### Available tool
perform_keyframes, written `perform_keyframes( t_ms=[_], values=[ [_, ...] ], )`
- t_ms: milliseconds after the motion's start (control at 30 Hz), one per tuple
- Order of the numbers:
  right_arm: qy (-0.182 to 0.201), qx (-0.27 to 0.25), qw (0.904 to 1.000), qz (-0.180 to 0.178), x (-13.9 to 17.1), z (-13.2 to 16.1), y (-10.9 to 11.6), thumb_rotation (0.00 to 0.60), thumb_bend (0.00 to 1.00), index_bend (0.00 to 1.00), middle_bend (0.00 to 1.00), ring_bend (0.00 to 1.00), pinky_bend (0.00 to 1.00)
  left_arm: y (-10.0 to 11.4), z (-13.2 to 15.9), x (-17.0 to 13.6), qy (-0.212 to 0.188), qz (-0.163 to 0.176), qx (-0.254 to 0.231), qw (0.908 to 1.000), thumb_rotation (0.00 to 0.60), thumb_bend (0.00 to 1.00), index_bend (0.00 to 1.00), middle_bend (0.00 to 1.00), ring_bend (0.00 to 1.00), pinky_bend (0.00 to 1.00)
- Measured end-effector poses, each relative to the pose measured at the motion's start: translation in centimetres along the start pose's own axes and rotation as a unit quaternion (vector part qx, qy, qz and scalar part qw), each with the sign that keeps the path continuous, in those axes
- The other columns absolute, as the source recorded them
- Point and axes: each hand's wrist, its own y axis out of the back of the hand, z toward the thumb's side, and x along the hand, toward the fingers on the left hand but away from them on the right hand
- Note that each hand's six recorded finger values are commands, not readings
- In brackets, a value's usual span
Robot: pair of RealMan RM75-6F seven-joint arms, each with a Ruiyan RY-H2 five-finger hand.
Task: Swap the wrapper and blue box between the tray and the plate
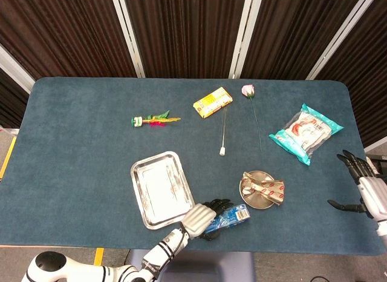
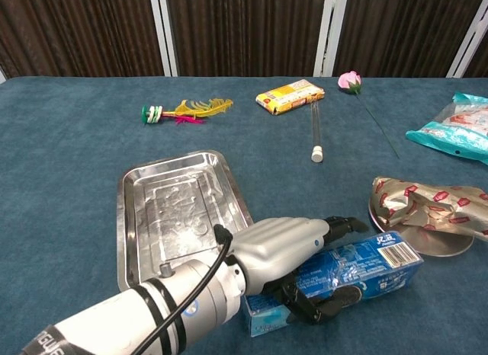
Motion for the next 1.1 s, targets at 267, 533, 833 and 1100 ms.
perform_keyframes(
  t_ms=[267,533,833,1100],
  values=[
    [-0.005,0.002,1.0,0.004,-0.2,-0.1,-0.2,0.6,0.15,0.0,0.0,0.0,0.0,0.5,0.0,0.1,-0.006,0.001,-0.027,0.9996,0.6,0.47,0.54,0.58,0.6,0.76],
    [-0.006,0.014,0.9998,0.01,0.0,0.1,-0.7,0.6,0.15,0.0,0.0,0.0,0.0,4.9,0.0,0.0,-0.046,0.04,0.009,0.9981,0.6,0.47,0.56,0.59,0.61,0.77],
    [-0.002,0.029,0.9995,0.012,0.3,0.8,-1.3,0.6,0.15,0.0,0.0,0.0,0.0,11.3,-7.5,-2.4,0.006,0.077,0.073,0.9943,0.6,0.46,0.52,0.55,0.59,0.74],
    [0.005,0.039,0.9992,0.012,0.7,1.6,-2.0,0.6,0.15,0.0,0.0,0.0,0.0,11.9,-13.2,-4.9,0.05,0.047,0.069,0.9953,0.6,0.38,0.1,0.13,0.11,0.2]
  ],
)
